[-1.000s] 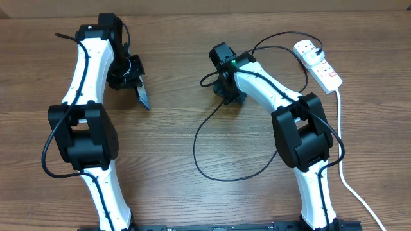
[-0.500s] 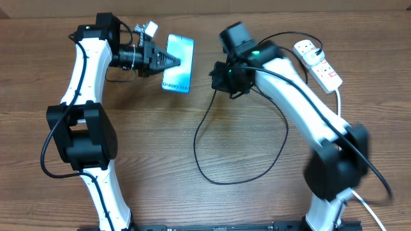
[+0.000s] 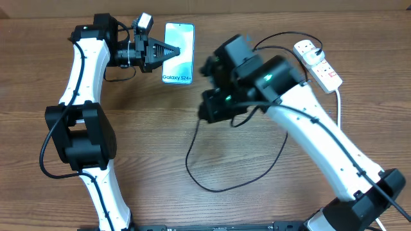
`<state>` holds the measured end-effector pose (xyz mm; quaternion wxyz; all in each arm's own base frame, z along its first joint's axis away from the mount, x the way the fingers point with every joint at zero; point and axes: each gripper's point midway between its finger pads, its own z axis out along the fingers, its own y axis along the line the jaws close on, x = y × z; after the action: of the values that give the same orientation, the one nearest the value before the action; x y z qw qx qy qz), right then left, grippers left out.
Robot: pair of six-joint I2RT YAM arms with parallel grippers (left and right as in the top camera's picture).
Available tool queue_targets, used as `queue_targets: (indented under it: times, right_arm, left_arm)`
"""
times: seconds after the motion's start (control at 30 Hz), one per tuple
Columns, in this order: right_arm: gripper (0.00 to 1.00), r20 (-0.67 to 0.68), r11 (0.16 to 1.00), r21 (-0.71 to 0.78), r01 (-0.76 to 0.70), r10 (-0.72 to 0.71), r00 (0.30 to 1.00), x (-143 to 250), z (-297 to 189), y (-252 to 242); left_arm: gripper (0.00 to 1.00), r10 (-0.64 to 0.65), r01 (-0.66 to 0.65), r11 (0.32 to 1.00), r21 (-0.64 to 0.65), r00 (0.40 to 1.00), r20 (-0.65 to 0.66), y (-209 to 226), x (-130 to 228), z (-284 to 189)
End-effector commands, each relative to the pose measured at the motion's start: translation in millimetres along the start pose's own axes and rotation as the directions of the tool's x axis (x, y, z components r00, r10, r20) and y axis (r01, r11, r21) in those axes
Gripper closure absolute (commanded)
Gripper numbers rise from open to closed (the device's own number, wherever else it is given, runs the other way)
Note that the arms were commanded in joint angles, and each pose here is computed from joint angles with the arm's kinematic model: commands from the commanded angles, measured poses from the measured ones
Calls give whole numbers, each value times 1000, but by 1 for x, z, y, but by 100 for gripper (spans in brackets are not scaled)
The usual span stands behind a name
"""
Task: Plug charger to phone and switch on socket
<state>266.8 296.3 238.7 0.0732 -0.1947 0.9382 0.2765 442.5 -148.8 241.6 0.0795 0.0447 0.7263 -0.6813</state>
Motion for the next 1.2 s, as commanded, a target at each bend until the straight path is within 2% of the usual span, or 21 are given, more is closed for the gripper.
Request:
queue_targets:
  times: [0.0, 0.37, 0.57, 0.73, 0.83, 1.0, 1.13, 1.17]
  right_arm:
    - [96, 44, 998, 63, 9, -12, 999, -3, 8, 3]
    - [96, 94, 998, 55, 15, -20, 995, -16, 14, 1]
    - [96, 78, 996, 57, -75, 71, 994, -8, 48, -18]
    - [96, 82, 981, 59, -186, 181, 980, 2, 81, -39]
    - [96, 111, 930, 144, -338, 324, 940, 13, 97, -69]
    - [96, 184, 764, 282, -580, 550, 814, 40, 118, -120]
    - [96, 156, 707, 325, -628, 615, 773, 54, 134, -133]
    - [93, 143, 706, 327, -629, 621, 771, 56, 137, -133]
  left_arm:
    - [96, 48, -47, 996, 75, 999, -14, -29, 1, 10]
    - [96, 76, -74, 994, 77, 997, -18, -29, 2, 13]
    - [96, 130, -130, 991, 42, 991, -5, -23, -6, 7]
    - [96, 87, -86, 994, -64, 996, 19, -4, -13, -9]
    - [96, 66, -62, 993, -102, 997, 30, 3, -13, -16]
    - [96, 49, -44, 990, -136, 998, 34, 9, -12, -21]
    - [96, 46, -41, 989, -145, 998, 33, 11, -12, -21]
    - [96, 45, -40, 989, -145, 998, 33, 11, -12, -21]
